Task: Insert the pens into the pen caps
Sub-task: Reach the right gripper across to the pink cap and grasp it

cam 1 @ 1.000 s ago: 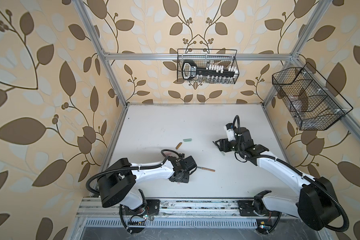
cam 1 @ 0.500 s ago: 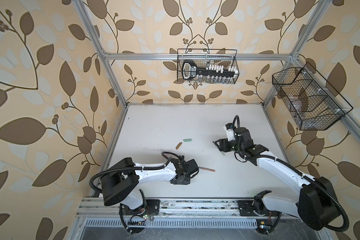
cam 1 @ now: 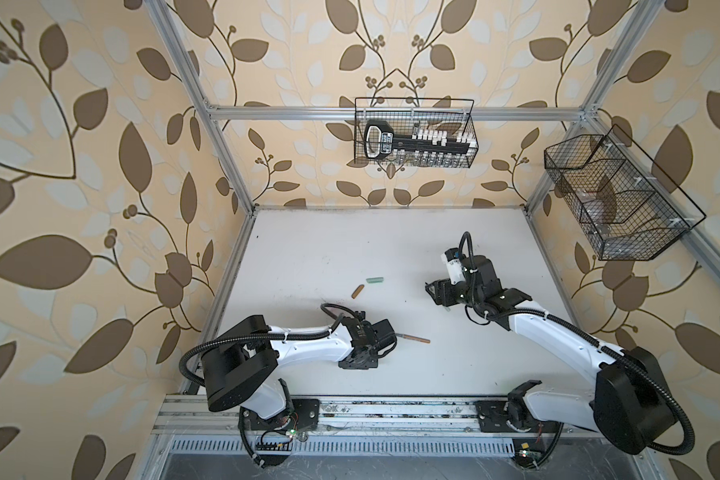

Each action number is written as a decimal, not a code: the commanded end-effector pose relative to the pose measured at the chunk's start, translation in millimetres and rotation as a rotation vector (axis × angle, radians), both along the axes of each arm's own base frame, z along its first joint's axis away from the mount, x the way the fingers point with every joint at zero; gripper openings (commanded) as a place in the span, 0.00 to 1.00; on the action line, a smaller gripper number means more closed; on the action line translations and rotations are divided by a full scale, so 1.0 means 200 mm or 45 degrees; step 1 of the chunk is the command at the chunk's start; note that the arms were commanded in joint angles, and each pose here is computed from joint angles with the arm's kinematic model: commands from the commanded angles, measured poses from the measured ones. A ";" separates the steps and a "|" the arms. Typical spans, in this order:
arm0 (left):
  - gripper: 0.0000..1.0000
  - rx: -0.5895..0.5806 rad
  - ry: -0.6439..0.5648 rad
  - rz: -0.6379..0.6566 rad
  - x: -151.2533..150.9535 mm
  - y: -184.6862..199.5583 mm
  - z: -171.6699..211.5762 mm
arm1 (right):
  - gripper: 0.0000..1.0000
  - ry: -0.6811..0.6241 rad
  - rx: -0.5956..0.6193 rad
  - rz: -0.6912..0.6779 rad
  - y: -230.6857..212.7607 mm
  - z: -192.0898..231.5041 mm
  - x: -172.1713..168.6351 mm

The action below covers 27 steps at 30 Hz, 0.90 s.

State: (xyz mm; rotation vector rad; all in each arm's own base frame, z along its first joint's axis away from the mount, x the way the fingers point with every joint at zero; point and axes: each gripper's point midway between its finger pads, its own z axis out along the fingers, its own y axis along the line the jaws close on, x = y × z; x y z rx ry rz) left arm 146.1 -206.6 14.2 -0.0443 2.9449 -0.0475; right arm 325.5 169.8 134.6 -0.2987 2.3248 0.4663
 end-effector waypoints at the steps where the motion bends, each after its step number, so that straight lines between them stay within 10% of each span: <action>1: 0.13 0.094 0.003 -0.005 -0.03 0.08 -0.02 | 0.71 -0.063 0.005 0.079 0.06 0.10 0.05; 27: 0.07 -0.087 -0.504 0.168 0.15 0.36 0.66 | 0.72 -0.091 0.006 0.674 0.79 0.08 0.20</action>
